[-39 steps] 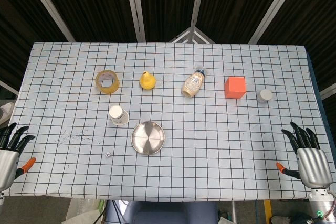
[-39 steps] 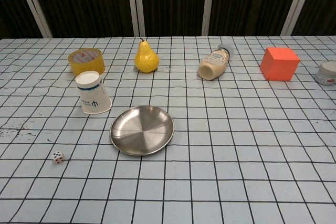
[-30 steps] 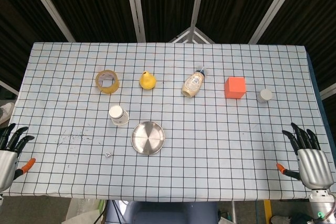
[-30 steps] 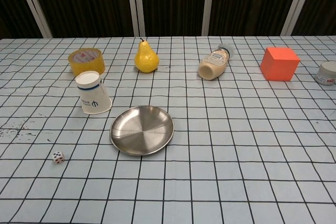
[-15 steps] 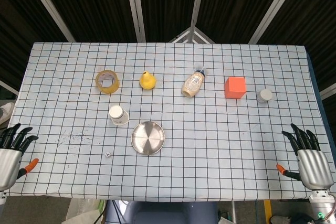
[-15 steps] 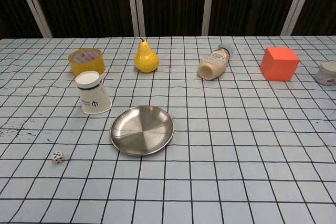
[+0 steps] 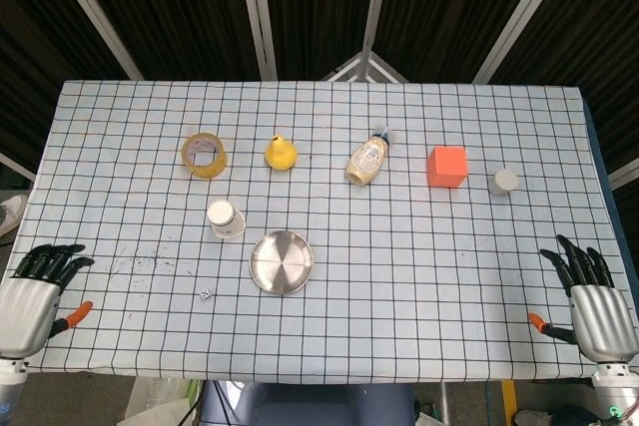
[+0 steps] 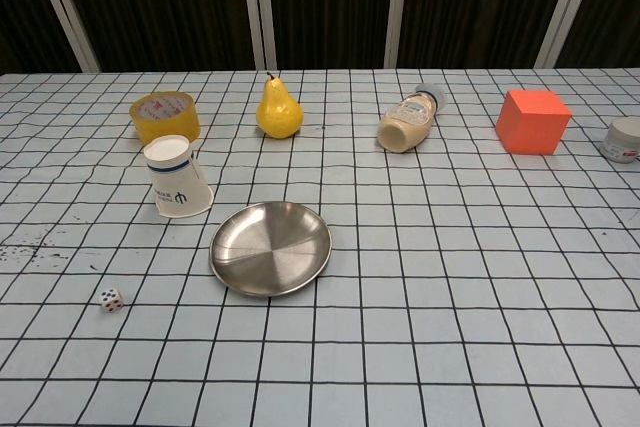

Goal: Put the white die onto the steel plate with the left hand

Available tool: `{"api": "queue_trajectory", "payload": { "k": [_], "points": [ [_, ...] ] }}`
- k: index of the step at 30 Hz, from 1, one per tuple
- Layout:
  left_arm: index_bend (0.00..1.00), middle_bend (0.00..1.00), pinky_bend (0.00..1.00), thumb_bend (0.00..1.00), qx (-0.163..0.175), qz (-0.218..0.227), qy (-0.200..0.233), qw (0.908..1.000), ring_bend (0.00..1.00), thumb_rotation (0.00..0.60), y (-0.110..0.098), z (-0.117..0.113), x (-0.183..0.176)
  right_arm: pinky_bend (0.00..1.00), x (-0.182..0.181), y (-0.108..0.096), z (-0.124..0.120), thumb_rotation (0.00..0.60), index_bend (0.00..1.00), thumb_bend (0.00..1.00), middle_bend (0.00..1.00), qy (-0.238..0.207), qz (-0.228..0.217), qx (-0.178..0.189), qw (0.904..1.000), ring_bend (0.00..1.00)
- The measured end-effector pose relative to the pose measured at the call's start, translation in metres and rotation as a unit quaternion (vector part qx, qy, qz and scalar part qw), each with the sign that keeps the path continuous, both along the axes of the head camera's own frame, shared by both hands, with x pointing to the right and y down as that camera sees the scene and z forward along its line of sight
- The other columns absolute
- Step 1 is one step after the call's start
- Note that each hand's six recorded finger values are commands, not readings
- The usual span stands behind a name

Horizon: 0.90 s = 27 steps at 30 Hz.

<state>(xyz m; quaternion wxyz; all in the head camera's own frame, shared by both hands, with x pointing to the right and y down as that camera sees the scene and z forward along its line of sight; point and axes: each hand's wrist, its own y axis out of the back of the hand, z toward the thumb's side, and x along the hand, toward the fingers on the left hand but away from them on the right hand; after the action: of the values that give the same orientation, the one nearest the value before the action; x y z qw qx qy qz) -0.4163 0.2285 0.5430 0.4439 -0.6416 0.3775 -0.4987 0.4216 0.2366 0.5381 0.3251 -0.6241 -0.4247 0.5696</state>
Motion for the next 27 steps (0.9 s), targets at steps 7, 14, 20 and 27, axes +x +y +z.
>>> {"api": "queue_trajectory", "payload": {
  "k": [7,14,20,27],
  "points": [
    [0.44,0.79,0.74,0.24,-0.054,0.035,0.123,0.9903,0.75,0.600,-0.022,0.000,0.060,0.00,-0.001,0.000,0.004,0.600,0.19,0.14,0.03,0.000,-0.002,-0.009,1.0000,0.10],
    [0.43,0.80,0.74,0.24,-0.144,0.103,0.114,0.9776,0.75,0.600,-0.032,0.001,0.105,0.00,0.000,0.000,0.004,0.600,0.19,0.14,0.03,0.001,0.002,-0.010,1.0000,0.10],
    [0.41,0.80,0.74,0.24,-0.191,0.144,-0.002,0.9711,0.75,0.600,-0.036,0.020,0.112,0.00,0.001,0.000,0.002,0.600,0.19,0.14,0.03,-0.002,0.004,-0.007,1.0000,0.10],
    [0.43,0.80,0.74,0.24,-0.251,0.155,-0.106,0.9495,0.75,0.600,-0.041,0.052,0.108,0.00,0.003,0.000,0.004,0.600,0.19,0.14,0.03,0.001,0.004,-0.011,0.9999,0.10]
  ]
}}
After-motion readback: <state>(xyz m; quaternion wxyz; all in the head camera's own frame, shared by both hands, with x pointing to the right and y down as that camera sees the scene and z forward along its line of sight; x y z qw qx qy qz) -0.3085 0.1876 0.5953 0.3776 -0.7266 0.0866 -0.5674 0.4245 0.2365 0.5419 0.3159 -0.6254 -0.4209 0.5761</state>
